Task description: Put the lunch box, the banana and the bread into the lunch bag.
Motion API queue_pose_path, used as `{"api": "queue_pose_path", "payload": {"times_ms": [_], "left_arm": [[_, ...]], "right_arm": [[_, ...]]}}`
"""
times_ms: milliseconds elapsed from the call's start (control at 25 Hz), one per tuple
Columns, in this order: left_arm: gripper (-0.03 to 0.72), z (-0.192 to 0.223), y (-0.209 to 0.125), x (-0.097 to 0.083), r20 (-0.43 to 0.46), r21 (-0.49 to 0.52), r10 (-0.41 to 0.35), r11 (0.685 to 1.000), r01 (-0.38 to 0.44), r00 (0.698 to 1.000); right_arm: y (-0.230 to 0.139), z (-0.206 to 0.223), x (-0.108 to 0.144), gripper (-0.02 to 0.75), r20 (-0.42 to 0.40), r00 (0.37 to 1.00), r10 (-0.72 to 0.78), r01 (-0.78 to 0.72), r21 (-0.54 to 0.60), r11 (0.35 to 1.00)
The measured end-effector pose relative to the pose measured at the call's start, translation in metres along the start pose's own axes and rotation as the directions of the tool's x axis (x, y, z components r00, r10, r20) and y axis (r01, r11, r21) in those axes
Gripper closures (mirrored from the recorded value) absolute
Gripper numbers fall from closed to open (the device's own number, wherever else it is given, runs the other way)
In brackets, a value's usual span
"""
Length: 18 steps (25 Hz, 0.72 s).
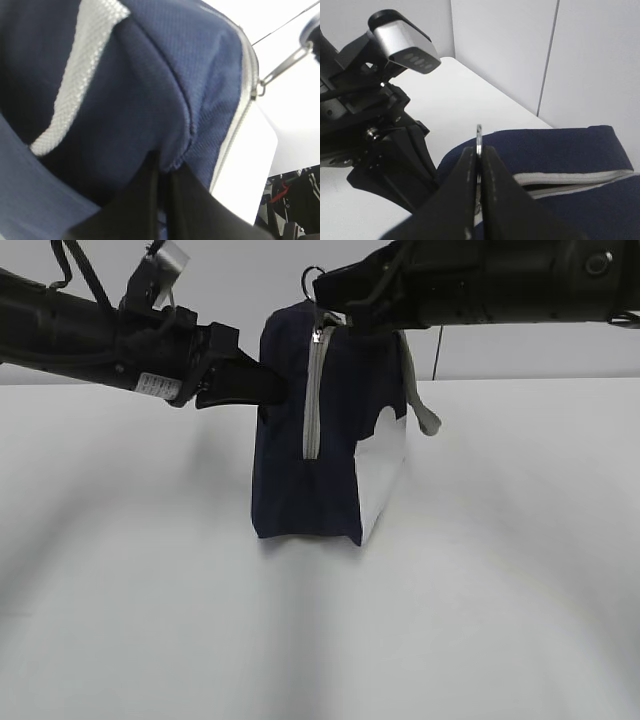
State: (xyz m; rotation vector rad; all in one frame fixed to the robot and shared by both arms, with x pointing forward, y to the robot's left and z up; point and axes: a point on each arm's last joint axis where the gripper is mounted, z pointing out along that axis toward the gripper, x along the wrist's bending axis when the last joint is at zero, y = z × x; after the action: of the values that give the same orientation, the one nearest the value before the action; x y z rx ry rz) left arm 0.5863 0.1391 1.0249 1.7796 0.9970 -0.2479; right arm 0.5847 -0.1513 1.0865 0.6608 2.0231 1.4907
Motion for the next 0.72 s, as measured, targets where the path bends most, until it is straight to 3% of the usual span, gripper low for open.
{"api": "queue_pose_path", "payload": {"times_ms": [640,720], "left_arm": [[0.685,0.000,-0.006,-0.001,0.008,0.065,-0.023,0.998,0.022,1.000],[0.685,0.000,-0.006,-0.001,0.009,0.066,-0.022,0.998,0.022,1.000]], "right_arm": [[0.011,0.022,-0.024,0.754,0.081,0.997,0.013,-0.011,-0.021,1.000],[0.011,0.023,-0.029,0.754,0.062,0.997,0.040,-0.038,-0.034,0.999]]}}
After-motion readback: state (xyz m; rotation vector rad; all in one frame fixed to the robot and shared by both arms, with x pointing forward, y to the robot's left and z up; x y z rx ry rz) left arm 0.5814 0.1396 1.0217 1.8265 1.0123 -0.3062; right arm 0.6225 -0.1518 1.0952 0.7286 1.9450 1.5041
